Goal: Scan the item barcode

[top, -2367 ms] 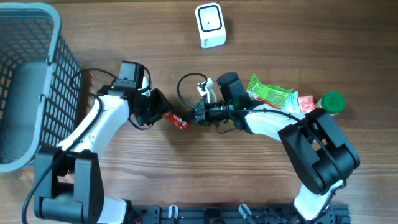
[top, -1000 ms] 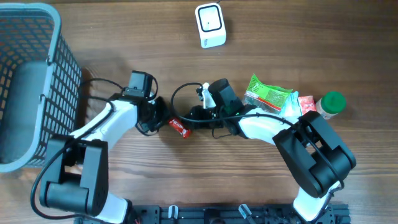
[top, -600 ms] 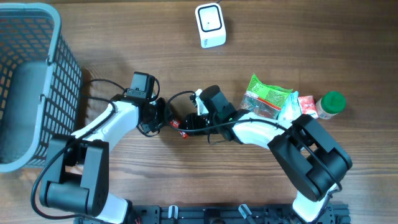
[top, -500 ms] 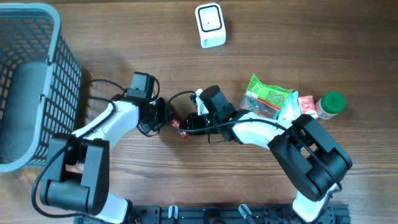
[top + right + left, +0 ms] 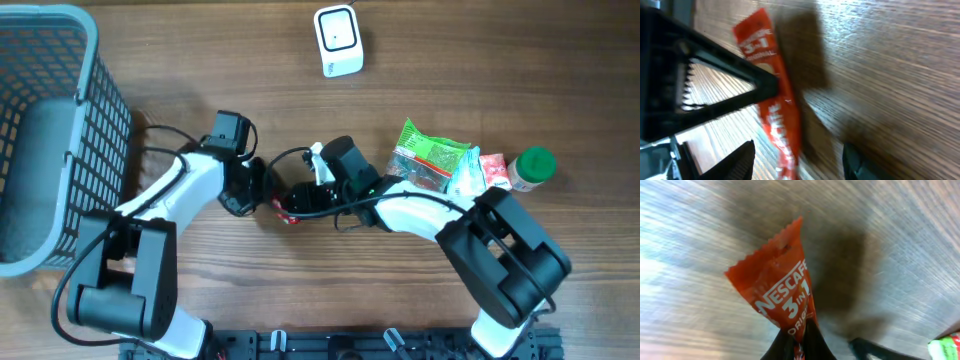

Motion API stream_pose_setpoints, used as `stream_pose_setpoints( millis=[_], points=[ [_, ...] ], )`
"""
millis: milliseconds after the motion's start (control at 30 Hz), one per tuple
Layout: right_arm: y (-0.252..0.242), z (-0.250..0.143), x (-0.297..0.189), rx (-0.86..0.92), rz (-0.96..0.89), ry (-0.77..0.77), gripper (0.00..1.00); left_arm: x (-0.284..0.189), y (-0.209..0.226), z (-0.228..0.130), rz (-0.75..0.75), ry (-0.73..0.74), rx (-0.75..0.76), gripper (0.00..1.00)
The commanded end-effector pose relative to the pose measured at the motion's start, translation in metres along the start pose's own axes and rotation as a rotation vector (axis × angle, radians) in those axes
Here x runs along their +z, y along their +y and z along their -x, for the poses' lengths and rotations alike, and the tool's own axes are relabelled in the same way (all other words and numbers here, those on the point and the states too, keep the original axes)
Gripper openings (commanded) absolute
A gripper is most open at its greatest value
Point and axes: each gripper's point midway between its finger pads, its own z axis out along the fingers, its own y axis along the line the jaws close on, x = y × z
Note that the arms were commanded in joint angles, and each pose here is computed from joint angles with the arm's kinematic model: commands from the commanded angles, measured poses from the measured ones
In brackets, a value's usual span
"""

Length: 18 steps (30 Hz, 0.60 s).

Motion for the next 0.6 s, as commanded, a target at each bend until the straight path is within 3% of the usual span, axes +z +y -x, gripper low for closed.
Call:
stream_pose_setpoints(
  millis=[0,300,433,567],
  points=[
    [0.019,0.017,-0.026,-0.185,-0.008,-0.05,0.58,-0.032,-0.008,0.012,0.063,-0.036,0.063,0.04],
    [0.042,0.018,-0.073,-0.449,-0.087,-0.083,0.46,-0.069,-0.002,-0.006,0.166,0.063,0.068,0.04],
    [0.075,0.02,-0.092,-0.576,-0.107,-0.141,0.47,-0.069,0.007,-0.015,0.201,0.107,0.071,0.04],
    [0.087,0.014,-0.093,-0.711,-0.243,-0.161,0.52,-0.066,0.014,-0.021,0.233,0.146,0.065,0.04]
  ],
)
